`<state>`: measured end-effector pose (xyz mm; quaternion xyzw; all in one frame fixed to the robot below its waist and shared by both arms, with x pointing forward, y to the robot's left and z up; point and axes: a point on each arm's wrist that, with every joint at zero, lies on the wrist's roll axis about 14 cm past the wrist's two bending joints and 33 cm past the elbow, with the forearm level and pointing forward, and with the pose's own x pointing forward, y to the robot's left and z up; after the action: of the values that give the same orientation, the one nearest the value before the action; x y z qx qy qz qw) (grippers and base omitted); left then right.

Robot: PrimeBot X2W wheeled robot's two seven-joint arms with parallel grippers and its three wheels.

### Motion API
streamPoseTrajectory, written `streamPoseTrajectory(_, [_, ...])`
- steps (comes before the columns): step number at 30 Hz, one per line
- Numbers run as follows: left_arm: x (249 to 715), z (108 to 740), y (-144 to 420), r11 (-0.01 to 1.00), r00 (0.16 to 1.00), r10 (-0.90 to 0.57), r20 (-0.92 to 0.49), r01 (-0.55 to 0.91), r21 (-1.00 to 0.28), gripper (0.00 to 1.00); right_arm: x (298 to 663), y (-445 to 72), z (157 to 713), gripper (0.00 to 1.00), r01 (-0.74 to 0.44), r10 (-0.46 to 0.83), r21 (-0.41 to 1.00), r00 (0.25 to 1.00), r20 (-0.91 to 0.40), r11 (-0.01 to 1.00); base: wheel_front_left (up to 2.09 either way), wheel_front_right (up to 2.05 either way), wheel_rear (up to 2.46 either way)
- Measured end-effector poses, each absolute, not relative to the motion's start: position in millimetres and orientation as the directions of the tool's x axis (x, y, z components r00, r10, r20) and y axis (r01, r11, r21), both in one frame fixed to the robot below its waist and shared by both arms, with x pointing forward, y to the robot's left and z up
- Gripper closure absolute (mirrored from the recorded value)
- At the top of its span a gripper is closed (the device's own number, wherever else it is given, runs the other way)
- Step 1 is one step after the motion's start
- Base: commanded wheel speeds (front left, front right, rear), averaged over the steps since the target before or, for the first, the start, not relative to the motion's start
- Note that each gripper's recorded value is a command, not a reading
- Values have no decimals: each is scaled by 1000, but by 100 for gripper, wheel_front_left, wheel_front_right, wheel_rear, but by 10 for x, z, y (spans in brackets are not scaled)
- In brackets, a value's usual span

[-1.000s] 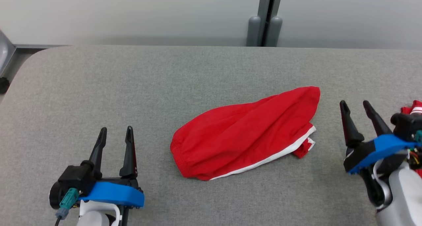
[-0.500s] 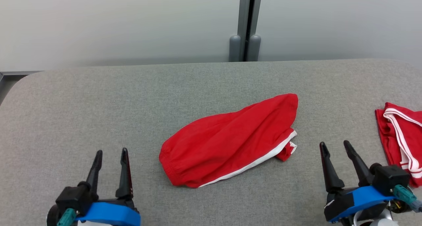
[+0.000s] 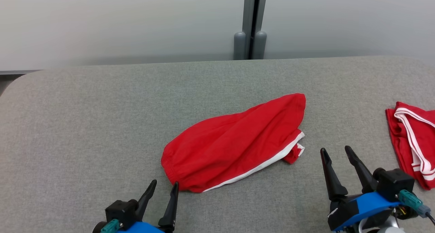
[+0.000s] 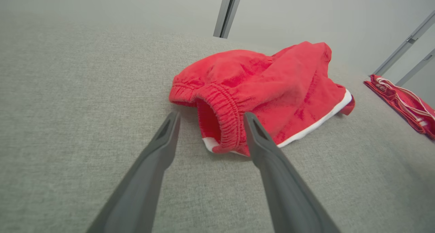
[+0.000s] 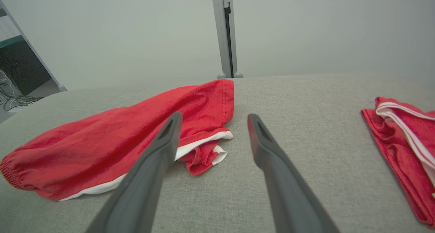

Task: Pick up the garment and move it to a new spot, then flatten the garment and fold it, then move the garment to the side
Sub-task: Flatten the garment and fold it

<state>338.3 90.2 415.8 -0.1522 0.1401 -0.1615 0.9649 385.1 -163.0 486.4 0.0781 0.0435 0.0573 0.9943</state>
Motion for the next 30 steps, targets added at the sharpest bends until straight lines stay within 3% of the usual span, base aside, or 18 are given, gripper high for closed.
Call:
streamPoseTrajectory(12, [3533,4044,700,875,862,-422,-279,307,-375,0,3821,-1678,4847,0,-86,103,180,991,-85,980,0,0,0])
streamPoseTrajectory(13, [3552,4071,687,870,864,-426,-268,310,-383,12,3817,-1688,4841,0,-82,100,181,991,-87,980,0,0,0])
streamPoseTrajectory(14, [3570,4091,677,866,865,-429,-261,311,-390,65,3813,-1695,4836,0,-80,98,182,991,-88,980,0,0,0])
streamPoseTrajectory(15, [3574,4094,670,864,863,-434,-260,317,-391,100,3810,-1698,4834,0,-79,96,182,991,-89,980,0,0,0])
streamPoseTrajectory(22, [3877,4211,842,867,905,-374,-202,263,-424,100,3803,-1708,4780,0,-71,92,189,990,-104,979,0,0,0])
streamPoseTrajectory(30, [4312,3976,1010,904,911,-300,-285,176,-390,100,3860,-1750,4669,0,-51,78,194,988,-135,980,0,0,0])
